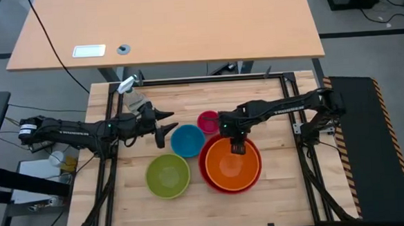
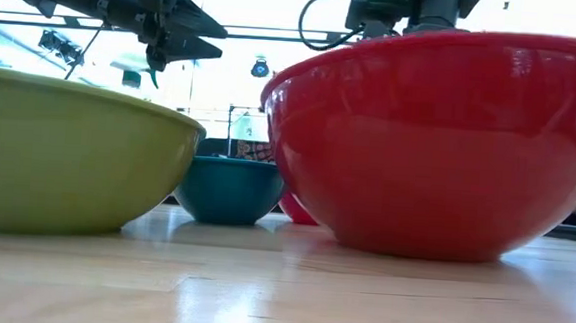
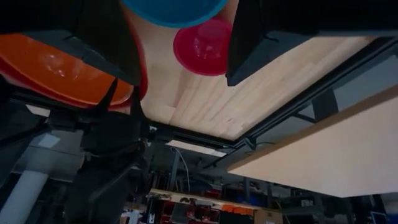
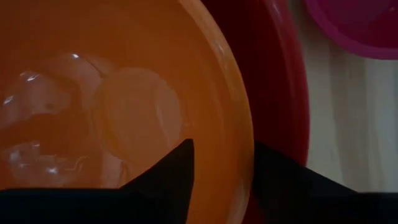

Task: Nest bowls inside each other
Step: Stack the light green bowl into the orange bowl

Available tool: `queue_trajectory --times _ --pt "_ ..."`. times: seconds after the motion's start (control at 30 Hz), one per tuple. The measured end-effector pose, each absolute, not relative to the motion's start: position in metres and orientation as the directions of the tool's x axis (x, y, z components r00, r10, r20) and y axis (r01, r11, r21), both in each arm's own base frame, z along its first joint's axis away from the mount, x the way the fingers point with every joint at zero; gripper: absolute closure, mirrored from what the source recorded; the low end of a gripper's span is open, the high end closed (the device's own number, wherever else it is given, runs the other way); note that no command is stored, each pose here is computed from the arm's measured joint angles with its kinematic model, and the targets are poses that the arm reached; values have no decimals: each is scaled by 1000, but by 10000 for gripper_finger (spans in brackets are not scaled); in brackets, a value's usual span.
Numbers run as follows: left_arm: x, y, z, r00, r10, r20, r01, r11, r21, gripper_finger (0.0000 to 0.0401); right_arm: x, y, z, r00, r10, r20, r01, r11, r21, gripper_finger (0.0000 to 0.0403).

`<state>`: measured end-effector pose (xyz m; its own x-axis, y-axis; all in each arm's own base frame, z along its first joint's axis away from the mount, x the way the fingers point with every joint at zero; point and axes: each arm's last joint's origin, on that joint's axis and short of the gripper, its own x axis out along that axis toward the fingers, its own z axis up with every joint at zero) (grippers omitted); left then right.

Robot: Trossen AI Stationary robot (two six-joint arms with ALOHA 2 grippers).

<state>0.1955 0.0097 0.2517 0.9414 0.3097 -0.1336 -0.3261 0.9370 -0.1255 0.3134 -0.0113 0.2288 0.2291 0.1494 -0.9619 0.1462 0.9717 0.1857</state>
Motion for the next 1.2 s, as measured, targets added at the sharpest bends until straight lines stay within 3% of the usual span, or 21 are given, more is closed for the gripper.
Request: queue_trajectory --times 0.1,0.23,0.37,0.57,0.77,1.03,1.2 --pt "195 8 250 945 288 -153 -307 945 -117 161 308 -11 236 234 148 -961 149 971 186 219" --pt "196 3 247 974 130 -185 -148 985 -86 161 299 -11 251 269 146 -952 158 968 193 189" --pt "195 0 241 969 16 -248 -56 986 -155 161 289 -10 268 327 137 -935 157 968 196 164" --pt "198 -9 258 891 -29 -454 -87 968 -234 171 277 -14 294 456 -47 -889 182 983 41 160" --pt "198 -25 263 710 -39 -703 -234 929 -288 194 269 -7 295 667 -55 -743 107 994 24 175" --pt "208 -32 228 458 -16 -889 -475 840 -260 205 259 8 264 724 -49 -688 70 998 3 187" --pt "217 -34 213 385 -18 -923 -513 827 -230 205 259 18 257 714 -24 -700 32 999 -1 188"
